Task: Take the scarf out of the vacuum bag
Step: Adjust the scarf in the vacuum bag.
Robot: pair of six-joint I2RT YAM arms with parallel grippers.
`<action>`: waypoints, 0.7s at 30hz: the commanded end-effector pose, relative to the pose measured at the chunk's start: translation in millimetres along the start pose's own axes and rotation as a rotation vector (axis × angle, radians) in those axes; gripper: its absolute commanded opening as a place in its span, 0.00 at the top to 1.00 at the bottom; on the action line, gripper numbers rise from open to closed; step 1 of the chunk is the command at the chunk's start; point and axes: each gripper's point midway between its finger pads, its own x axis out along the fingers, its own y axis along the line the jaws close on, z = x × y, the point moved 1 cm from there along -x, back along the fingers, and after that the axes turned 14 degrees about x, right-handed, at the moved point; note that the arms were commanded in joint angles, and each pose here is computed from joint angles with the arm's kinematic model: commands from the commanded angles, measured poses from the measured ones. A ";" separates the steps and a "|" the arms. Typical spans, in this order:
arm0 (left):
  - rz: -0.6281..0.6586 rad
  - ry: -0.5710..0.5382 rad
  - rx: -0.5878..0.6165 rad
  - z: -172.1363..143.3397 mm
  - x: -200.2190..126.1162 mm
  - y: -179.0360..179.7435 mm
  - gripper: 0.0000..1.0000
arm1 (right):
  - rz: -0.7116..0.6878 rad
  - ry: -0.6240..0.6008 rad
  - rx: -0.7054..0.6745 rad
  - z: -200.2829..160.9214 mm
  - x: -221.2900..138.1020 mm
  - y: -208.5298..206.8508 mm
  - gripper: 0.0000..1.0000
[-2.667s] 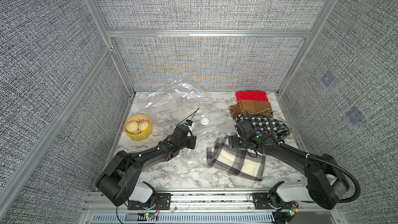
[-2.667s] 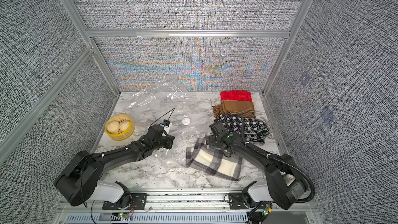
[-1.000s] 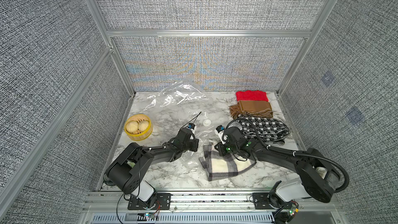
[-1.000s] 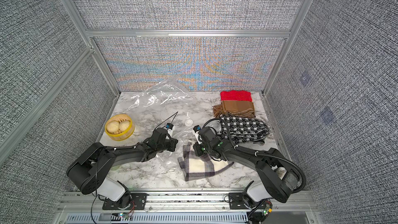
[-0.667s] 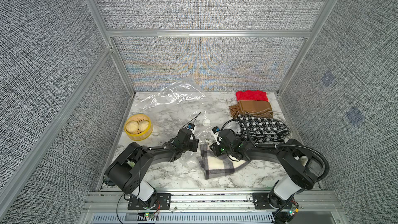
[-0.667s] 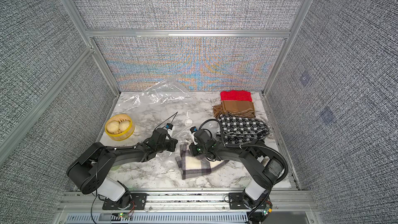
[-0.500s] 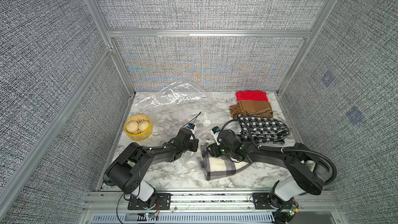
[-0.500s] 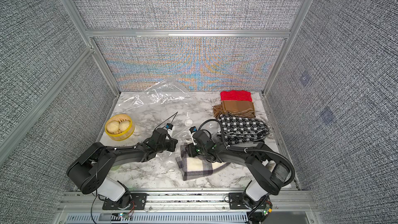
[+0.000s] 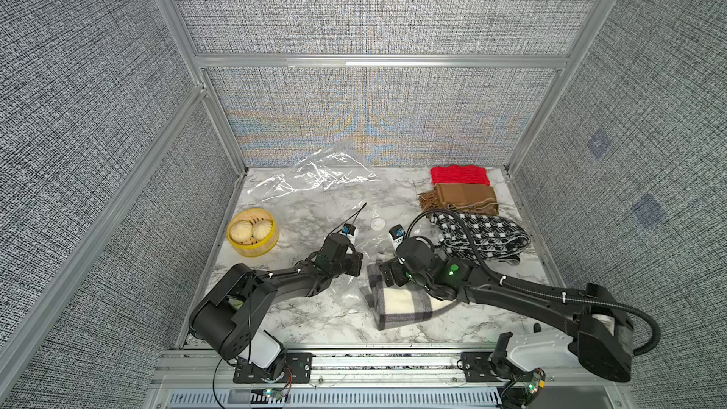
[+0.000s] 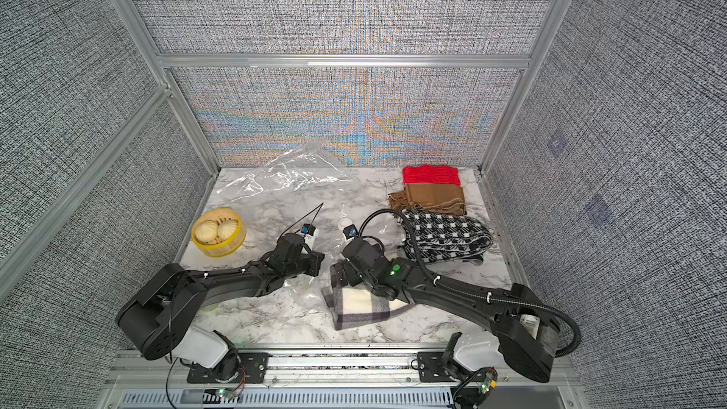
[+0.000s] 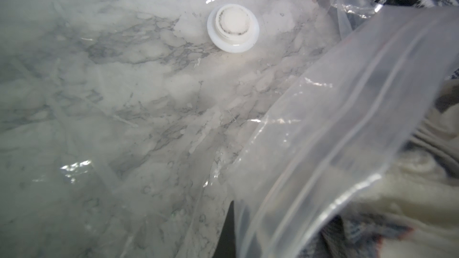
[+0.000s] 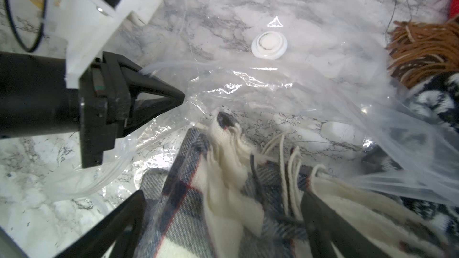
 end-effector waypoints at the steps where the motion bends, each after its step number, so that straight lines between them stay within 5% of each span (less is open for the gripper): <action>1: -0.009 -0.008 0.007 0.4 -3.7 -1.7 1.00 | -0.022 -0.021 -0.058 -7.9 -10.8 6.2 0.01; 6: -0.038 -0.008 -0.002 -6.4 -8.1 -5.9 1.00 | -0.024 0.001 -0.126 -41.6 -7.1 31.7 0.01; 11: -0.045 -0.018 -0.018 -14.0 -18.7 -6.8 1.00 | -0.206 0.056 -0.042 -64.0 25.3 19.7 0.01; 21: -0.027 -0.017 -0.013 -18.4 -25.6 -4.3 1.00 | -0.202 0.141 -0.024 -105.2 58.2 52.2 0.02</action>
